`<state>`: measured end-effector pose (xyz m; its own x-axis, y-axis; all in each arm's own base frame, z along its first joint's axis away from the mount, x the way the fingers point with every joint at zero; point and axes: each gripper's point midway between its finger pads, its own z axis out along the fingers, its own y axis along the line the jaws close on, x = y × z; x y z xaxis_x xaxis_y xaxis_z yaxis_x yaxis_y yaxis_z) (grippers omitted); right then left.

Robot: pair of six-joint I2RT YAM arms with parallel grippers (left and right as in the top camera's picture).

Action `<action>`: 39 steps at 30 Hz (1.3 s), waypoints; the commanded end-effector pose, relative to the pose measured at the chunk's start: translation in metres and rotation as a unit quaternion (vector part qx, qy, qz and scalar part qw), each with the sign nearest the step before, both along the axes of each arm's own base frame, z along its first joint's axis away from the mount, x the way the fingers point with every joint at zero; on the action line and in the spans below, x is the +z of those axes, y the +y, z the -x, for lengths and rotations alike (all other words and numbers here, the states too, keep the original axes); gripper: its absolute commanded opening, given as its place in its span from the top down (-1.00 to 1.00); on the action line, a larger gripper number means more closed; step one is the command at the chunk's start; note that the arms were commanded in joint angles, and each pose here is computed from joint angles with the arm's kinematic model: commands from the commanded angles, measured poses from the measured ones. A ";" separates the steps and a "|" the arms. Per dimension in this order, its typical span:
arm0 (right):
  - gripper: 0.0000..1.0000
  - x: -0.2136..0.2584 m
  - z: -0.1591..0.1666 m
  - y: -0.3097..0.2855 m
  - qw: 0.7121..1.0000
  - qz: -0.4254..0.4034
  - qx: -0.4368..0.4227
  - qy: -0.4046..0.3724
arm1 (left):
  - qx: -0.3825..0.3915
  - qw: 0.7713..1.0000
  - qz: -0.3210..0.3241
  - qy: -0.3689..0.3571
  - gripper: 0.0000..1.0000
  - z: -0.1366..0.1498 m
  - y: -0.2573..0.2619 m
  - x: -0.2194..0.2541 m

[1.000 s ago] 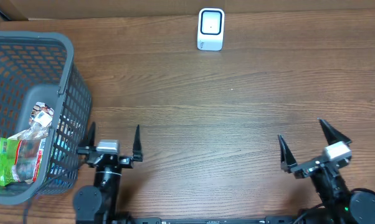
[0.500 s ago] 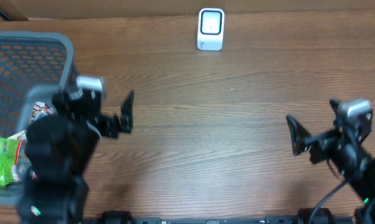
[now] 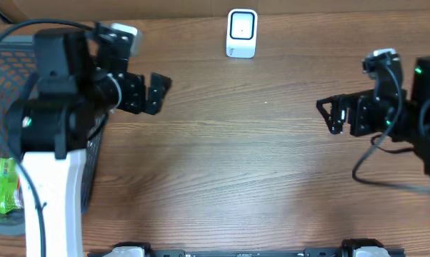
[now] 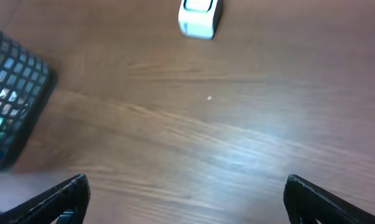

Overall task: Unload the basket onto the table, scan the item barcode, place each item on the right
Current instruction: 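Reach the left gripper into the grey basket toward the green snack bag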

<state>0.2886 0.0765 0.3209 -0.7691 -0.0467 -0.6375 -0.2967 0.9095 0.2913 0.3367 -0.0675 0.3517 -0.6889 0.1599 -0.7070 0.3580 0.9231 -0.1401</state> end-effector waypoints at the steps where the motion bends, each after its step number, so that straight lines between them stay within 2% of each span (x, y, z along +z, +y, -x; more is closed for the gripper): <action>1: -1.00 0.003 -0.004 0.009 1.000 -0.025 0.011 0.008 | -0.071 0.995 0.070 0.014 -0.99 0.004 -0.033 0.005; 4: -1.00 -0.001 -0.008 0.009 1.000 -0.025 0.010 0.017 | -0.052 0.996 0.064 0.017 -1.00 -0.005 -0.026 0.001; 6: -1.00 -0.001 -0.008 0.009 1.000 -0.025 0.010 0.016 | 0.035 0.997 0.059 0.030 -1.00 -0.010 -0.002 0.002; 8: -1.00 -0.001 -0.009 0.009 1.000 -0.025 0.010 0.015 | 0.138 0.988 0.055 0.039 -1.00 -0.012 0.030 0.007; 9: -1.00 -0.001 -0.009 0.009 1.000 -0.025 0.010 0.015 | 0.219 0.973 0.052 0.041 -1.00 -0.008 0.059 0.013; 12: -1.00 -0.001 -0.009 0.009 1.000 -0.025 0.010 0.016 | 0.376 0.924 0.045 0.043 -0.99 0.008 0.119 0.021; 13: -1.00 -0.002 -0.008 0.009 1.000 -0.025 0.010 0.017 | 0.446 0.892 0.046 0.047 -0.99 0.019 0.146 0.020; 15: -1.00 -0.002 -0.007 0.009 0.999 -0.025 0.010 0.019 | 0.523 0.849 0.053 0.058 -0.99 0.035 0.178 0.015; 19: -1.00 -0.006 -0.006 0.009 0.999 -0.024 0.010 0.027 | 0.597 0.793 0.055 0.105 -0.99 0.062 0.217 -0.008; 23: -1.00 -0.010 -0.004 0.009 0.999 -0.024 0.010 0.035 | 0.667 0.725 0.068 0.158 -0.99 0.089 0.253 -0.034; 26: -1.00 -0.010 -0.005 0.009 0.999 -0.024 0.010 0.036 | 0.699 0.690 0.077 0.172 -0.99 0.103 0.276 -0.046; 32: -1.00 -0.011 -0.005 0.009 0.999 -0.025 0.010 0.037 | 0.738 0.631 0.090 0.221 -1.00 0.119 0.300 -0.082; 39: -1.00 -0.013 -0.003 0.009 0.999 -0.024 0.010 0.044 | 0.765 0.581 0.102 0.260 -0.99 0.131 0.311 -0.141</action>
<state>0.2926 0.0832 0.3036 -0.8255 -0.0334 -0.5634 -0.2782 0.8926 0.3547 0.2168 0.2384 0.2334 -0.1123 -0.9575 -0.2658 -0.9898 0.1314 -0.0551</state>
